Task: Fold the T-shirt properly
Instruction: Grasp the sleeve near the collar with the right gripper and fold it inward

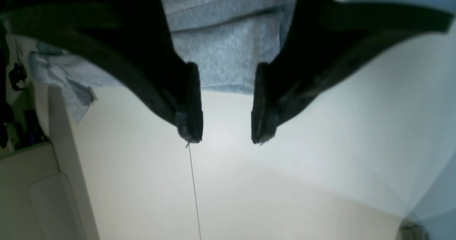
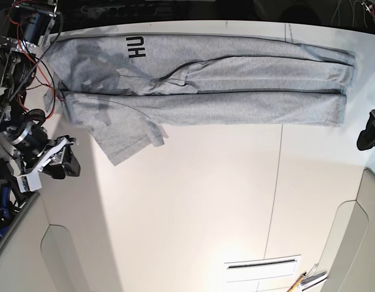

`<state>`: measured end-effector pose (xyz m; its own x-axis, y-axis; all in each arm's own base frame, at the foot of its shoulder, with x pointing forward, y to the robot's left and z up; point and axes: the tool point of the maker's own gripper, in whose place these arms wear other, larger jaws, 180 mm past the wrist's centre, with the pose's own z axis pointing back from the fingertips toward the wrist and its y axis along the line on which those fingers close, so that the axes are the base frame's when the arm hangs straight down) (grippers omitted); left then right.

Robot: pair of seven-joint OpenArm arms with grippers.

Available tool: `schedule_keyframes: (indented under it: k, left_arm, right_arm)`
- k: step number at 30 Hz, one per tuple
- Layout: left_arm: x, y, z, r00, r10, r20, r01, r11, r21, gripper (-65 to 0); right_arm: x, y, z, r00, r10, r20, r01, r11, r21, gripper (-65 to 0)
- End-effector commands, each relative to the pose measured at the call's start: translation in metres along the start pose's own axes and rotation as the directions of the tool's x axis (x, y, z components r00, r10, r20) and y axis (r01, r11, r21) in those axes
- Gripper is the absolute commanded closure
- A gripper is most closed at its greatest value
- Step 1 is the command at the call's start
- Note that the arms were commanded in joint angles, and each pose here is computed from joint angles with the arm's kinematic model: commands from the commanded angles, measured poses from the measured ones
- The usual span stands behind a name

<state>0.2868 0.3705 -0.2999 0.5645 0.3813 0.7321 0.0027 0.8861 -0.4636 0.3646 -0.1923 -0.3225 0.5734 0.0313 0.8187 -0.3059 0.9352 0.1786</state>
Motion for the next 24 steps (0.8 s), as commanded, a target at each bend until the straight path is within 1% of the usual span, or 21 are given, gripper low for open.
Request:
schedule_keyframes:
  k: [1,3,7,10,13,14,15,16,17,18,21,24]
  left_arm:
    - [0.021,-0.005,0.006,0.998,-0.035,0.051,0.036,0.999,-0.013,-26.1]
    - [0.022,-0.005,0.006,0.998,-0.035,0.052,0.036,0.999,-0.013,-26.1]
    - [0.021,-0.005,0.006,0.998,-0.035,0.052,0.036,0.999,-0.013,-26.1]
    - [0.021,-0.005,0.006,0.998,-0.036,0.052,0.036,0.999,-0.013,-26.1]
    - [0.021,-0.005,0.006,0.998,-0.035,0.051,0.036,0.999,-0.013,-26.1]
    - [0.021,-0.004,0.006,0.998,-0.036,0.051,0.036,0.999,-0.012,-26.1]
    - [0.021,-0.005,0.006,0.998,-0.035,0.051,0.036,0.999,-0.013,-26.1]
    - [0.021,-0.005,0.006,0.998,-0.035,0.051,0.036,0.999,-0.013,-26.1]
    - [0.021,-0.005,0.006,0.998,-0.035,0.051,0.036,0.999,-0.013,-26.1]
    - [0.021,-0.004,0.006,0.998,-0.036,0.051,0.036,0.999,-0.012,-26.1]
    - [0.021,-0.005,0.006,0.998,-0.035,0.051,0.036,0.999,-0.013,-26.1]
    - [0.021,-0.004,0.006,0.998,-0.036,0.05,0.036,0.999,-0.012,-26.1]
  right_arm:
    - [0.016,-0.003,-0.007,0.999,0.011,0.035,-0.011,1.0,0.002,-28.4]
    - [0.001,-0.003,-0.029,0.999,0.002,-0.032,-0.002,1.0,0.018,-31.6]
    - [-0.033,0.008,-0.065,0.986,-0.028,-0.164,0.041,0.996,0.077,-31.9]
    - [-0.055,0.021,-0.079,0.968,-0.02,-0.251,0.05,0.992,0.115,-31.9]
    - [-0.072,0.036,-0.084,0.954,0.011,-0.301,0.036,0.988,0.151,-30.9]
    - [-0.075,0.04,-0.085,0.948,0.025,-0.317,0.027,0.987,0.161,-27.9]
    - [-0.078,0.042,-0.085,0.942,0.039,-0.333,0.019,0.986,0.168,-22.1]
    - [-0.079,0.044,-0.084,0.939,0.048,-0.341,0.012,0.985,0.173,-13.4]
    - [-0.079,0.045,-0.084,0.937,0.053,-0.344,0.008,0.985,0.175,-3.3]
    - [-0.079,0.045,-0.082,0.933,0.06,-0.354,0.004,0.984,0.176,0.0]
    - [-0.074,0.048,-0.077,0.923,0.097,-0.371,-0.03,0.983,0.184,0.0]
    - [-0.055,0.057,-0.069,0.935,0.154,-0.321,-0.093,0.976,0.197,0.0]
